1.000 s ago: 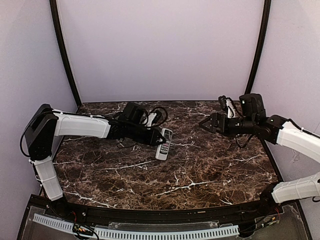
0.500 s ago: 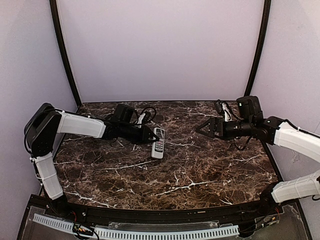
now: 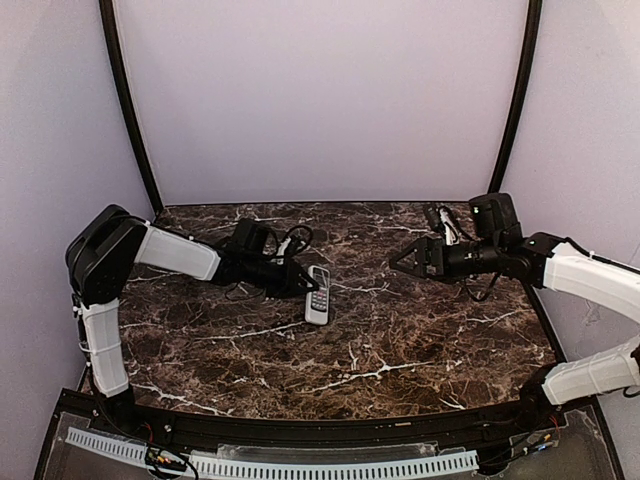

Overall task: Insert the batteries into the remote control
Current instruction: Place the remote control at the center of the board.

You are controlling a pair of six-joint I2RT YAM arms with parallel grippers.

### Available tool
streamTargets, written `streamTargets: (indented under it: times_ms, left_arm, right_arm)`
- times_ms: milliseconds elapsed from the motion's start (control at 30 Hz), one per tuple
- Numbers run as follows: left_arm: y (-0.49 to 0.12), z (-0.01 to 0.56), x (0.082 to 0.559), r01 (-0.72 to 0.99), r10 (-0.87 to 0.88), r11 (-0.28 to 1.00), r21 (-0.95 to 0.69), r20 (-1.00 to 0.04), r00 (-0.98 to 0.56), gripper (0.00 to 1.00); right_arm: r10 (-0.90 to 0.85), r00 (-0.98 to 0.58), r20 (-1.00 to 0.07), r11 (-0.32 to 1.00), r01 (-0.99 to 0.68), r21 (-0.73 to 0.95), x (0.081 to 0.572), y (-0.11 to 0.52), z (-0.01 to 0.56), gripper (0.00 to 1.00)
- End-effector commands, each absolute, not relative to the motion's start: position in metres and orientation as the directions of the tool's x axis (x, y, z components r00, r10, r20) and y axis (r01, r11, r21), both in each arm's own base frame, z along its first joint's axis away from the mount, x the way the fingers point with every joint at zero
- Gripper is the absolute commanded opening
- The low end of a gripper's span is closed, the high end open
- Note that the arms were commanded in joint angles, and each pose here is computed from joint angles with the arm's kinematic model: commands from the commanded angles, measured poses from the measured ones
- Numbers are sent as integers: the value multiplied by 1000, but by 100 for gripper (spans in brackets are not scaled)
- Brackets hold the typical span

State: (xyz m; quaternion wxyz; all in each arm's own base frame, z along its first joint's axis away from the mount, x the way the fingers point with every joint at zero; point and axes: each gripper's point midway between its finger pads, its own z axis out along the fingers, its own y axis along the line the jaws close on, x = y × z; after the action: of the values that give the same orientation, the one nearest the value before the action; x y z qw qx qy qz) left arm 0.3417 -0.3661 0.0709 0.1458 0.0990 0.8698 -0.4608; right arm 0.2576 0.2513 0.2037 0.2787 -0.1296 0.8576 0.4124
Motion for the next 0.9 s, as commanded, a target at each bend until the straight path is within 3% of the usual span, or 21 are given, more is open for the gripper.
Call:
streamTargets:
  times_ms: [0, 267, 400, 667, 800, 867]
  left_arm:
    - [-364, 65, 343, 276, 24, 534, -799, -312, -950, 23]
    - [-361, 50, 346, 263, 40, 566, -781, -293, -955, 27]
    - [-359, 46, 348, 264, 50, 592, -762, -292, -955, 37]
    - [-348, 53, 355, 286, 71, 665, -690, -322, -944, 67]
    - [-332, 62, 359, 318, 99, 737, -597, -370, -924, 96]
    - [-326, 71, 360, 346, 117, 755, -557, -405, -907, 98]
  right_arm:
    - [16, -794, -607, 612, -472, 635, 263, 253, 212, 99]
    - [21, -797, -603, 614, -466, 637, 264, 251, 211, 99]
    - [22, -799, -601, 612, -465, 640, 263, 251, 210, 99]
    - [24, -798, -602, 619, -461, 636, 262, 248, 208, 99]
    - [19, -793, -609, 623, -467, 627, 262, 246, 207, 98]
    - [15, -791, -612, 623, -471, 625, 263, 245, 207, 99]
